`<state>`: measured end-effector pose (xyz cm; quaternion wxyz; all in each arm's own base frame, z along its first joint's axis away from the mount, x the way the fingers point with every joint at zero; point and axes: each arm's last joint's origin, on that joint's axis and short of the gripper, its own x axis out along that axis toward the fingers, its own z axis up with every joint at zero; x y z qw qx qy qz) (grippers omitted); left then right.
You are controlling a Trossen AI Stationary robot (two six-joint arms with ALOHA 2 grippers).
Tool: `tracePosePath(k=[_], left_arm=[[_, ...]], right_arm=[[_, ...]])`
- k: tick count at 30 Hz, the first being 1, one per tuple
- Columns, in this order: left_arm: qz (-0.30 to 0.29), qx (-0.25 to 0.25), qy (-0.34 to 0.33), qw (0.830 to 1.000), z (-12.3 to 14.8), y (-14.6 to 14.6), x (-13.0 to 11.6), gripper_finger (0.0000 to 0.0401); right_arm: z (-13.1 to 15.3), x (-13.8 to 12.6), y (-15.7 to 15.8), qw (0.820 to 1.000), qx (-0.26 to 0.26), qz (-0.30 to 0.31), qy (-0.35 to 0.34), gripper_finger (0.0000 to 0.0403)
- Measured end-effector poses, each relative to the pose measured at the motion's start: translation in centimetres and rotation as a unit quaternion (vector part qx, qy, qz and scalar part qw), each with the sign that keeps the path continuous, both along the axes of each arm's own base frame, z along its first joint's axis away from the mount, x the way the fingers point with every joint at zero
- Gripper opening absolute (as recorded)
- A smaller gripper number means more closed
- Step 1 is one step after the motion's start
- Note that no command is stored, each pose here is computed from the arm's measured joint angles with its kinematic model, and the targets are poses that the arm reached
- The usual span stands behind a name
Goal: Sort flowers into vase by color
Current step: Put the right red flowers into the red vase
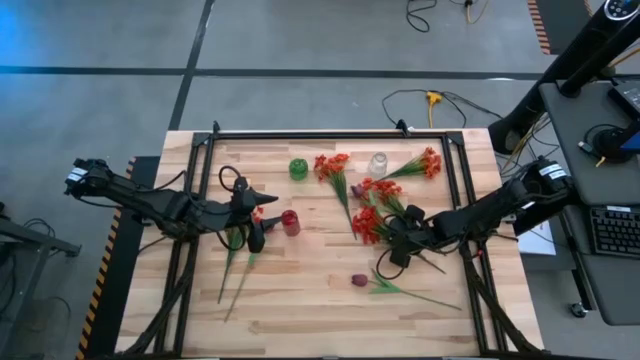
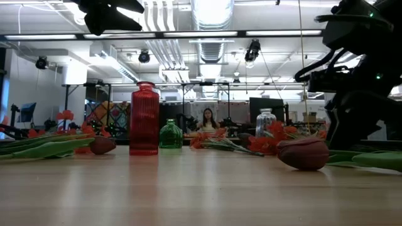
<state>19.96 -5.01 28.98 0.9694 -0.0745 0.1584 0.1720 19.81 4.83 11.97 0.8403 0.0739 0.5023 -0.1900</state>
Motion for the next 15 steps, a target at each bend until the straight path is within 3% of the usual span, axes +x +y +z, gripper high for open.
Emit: tracePosePath(k=[9, 15], left_arm=[[0.0, -0.001, -0.002, 1.0, 0.04, 0.0, 0.01, 0.0251], [0.0, -0.001, -0.002, 1.0, 0.05, 0.0, 0.0, 0.0251]], right_arm=[[0.45, -0.27, -0.12, 1.0, 0.001, -0.006, -0.008, 0.0059], [0.65, -0.32, -0.13, 1.0, 0.003, -0.005, -0.012, 0.0017]])
